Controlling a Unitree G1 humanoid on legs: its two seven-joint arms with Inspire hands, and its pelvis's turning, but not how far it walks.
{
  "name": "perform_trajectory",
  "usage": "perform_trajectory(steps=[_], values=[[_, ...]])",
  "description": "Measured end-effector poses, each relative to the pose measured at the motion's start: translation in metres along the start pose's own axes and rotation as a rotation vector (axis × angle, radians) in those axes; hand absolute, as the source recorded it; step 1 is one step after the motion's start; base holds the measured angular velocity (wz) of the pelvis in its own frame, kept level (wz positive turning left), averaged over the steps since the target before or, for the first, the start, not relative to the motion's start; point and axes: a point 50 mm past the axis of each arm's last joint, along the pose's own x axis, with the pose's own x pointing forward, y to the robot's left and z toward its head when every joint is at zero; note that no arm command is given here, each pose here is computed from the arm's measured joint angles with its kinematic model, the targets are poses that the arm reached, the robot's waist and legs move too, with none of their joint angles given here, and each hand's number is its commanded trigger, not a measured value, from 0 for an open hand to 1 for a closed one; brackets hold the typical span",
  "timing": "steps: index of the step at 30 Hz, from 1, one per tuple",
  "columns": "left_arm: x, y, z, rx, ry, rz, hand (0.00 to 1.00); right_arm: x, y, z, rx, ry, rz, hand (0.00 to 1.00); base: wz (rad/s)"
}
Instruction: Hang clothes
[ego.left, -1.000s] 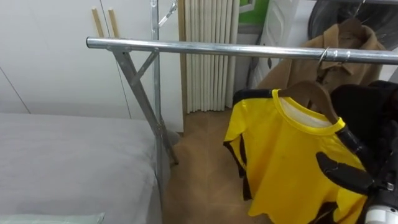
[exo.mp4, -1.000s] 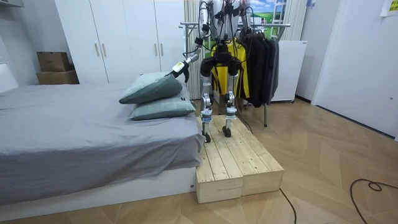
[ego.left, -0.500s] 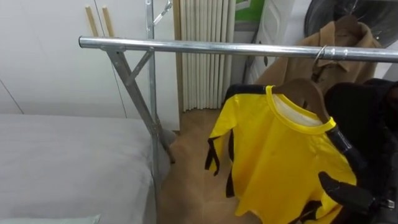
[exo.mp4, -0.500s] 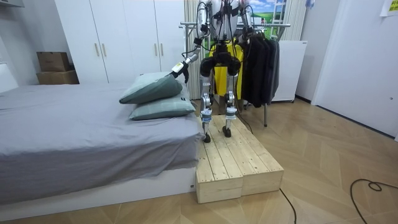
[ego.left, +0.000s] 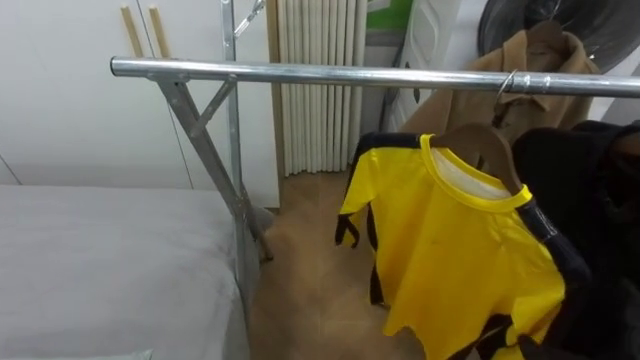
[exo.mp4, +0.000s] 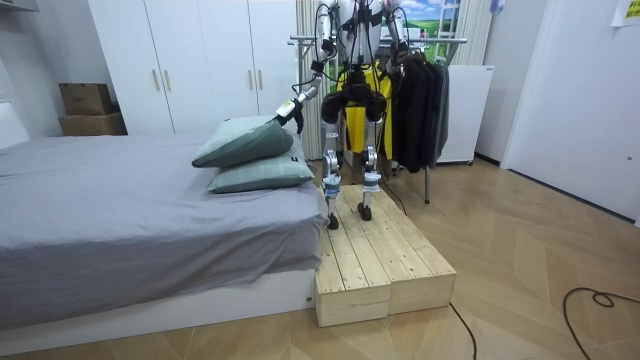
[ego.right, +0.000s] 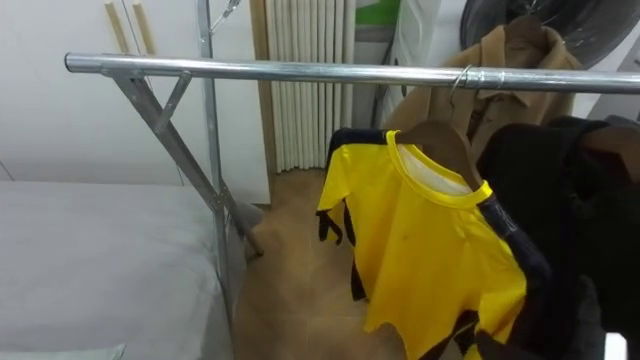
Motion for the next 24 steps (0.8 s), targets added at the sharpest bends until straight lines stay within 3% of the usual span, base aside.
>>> perform_trajectory(steps=[7,14,18,24], values=[[0.000,0.001,-0.003,0.004,0.006,0.006,0.00,-0.016,-0.003,-0.034,-0.064,0.127,0.006,0.00,0.00],[0.000,0.001,-0.004,-0.021,0.024,0.002,0.00,-0.031,0.000,-0.069,0.011,0.328,0.056,0.00,0.01],[0.000,0.001,-0.004,-0.021,0.025,0.000,0.00,-0.050,0.001,-0.108,0.041,0.546,0.121,0.00,0.07],[0.001,0.001,-0.004,-0.025,0.029,-0.013,0.00,-0.078,-0.004,-0.138,0.026,0.715,0.239,0.00,0.00]])
